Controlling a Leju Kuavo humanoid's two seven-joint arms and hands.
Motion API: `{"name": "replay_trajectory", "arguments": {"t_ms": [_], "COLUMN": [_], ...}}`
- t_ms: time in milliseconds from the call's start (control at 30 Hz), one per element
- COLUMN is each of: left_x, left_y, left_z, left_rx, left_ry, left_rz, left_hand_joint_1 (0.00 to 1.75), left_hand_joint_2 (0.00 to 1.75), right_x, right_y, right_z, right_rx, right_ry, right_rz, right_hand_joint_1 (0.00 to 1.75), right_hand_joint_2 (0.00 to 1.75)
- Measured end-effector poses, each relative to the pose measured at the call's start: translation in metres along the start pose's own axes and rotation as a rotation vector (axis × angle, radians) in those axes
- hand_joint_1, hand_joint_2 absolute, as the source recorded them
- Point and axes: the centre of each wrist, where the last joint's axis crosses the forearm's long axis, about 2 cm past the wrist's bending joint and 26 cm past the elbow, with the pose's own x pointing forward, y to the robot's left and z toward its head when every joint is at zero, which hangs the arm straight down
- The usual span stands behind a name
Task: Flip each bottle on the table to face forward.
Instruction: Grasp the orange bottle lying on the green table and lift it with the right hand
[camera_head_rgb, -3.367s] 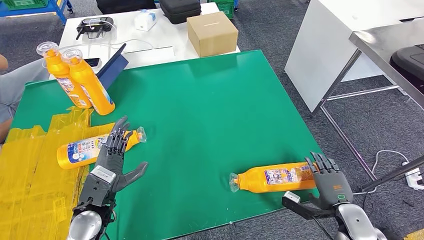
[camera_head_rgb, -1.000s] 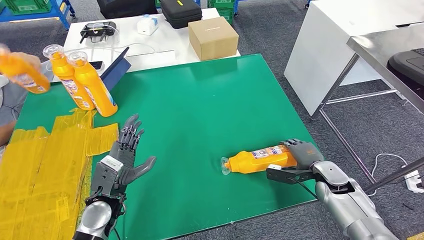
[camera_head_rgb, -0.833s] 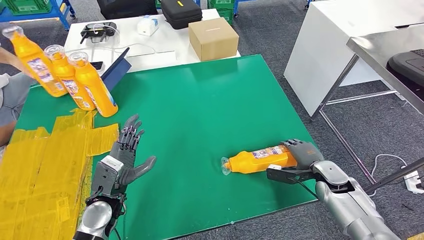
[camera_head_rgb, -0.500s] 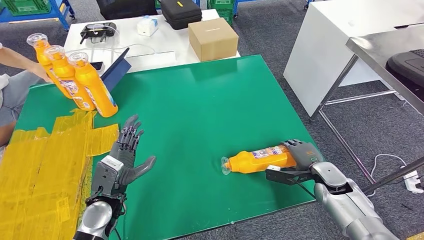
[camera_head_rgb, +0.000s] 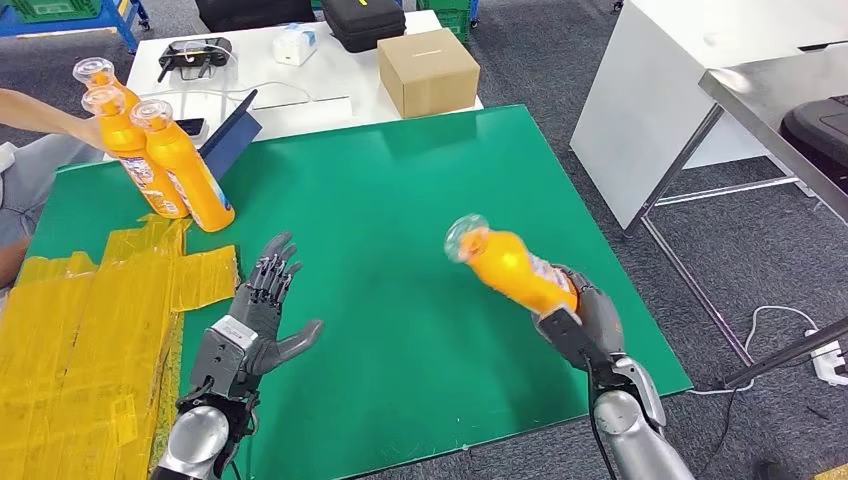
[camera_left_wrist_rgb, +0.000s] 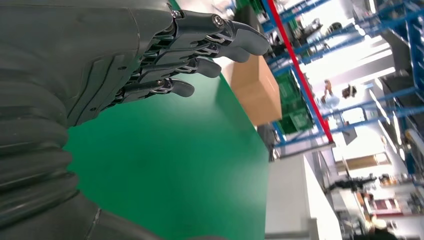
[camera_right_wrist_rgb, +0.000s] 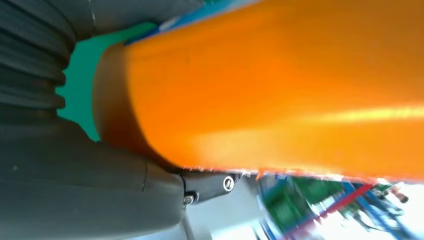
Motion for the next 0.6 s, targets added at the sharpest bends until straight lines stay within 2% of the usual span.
{"name": "replay_trajectory", "arguments": {"t_ms": [100,233,333,600], "left_x": [0.002,0.003,0.003,0.006], "left_y": [-0.006,-0.011,-0.014,-0.02], "left_z": [-0.001,-0.001,-0.001,-0.012], "left_rx": [-0.026,-0.049,-0.064,-0.114], "left_ry": [-0.01,-0.016,-0.02,-0.045], "left_rz": [0.001,-0.001,0.001,0.002], "left_hand_joint_1": [0.0,0.0,0.0,0.0], "left_hand_joint_2": [1.75,1.75,1.75,1.75], "right_x": [0.01,0.023,0.032,0.066], "right_y": [0.007,0.021,0.032,0.064], "right_z": [0.005,0.012,0.014,0.006], "right_rx": [-0.009,-0.008,-0.004,0.093], "right_ry": [-0.021,-0.054,-0.078,-0.139], "right_rz": [-0.28,-0.498,-0.556,-0.586], "right_hand_joint_1": [1.75,1.75,1.75,1.75], "right_hand_joint_2": [1.75,1.75,1.75,1.75]}}
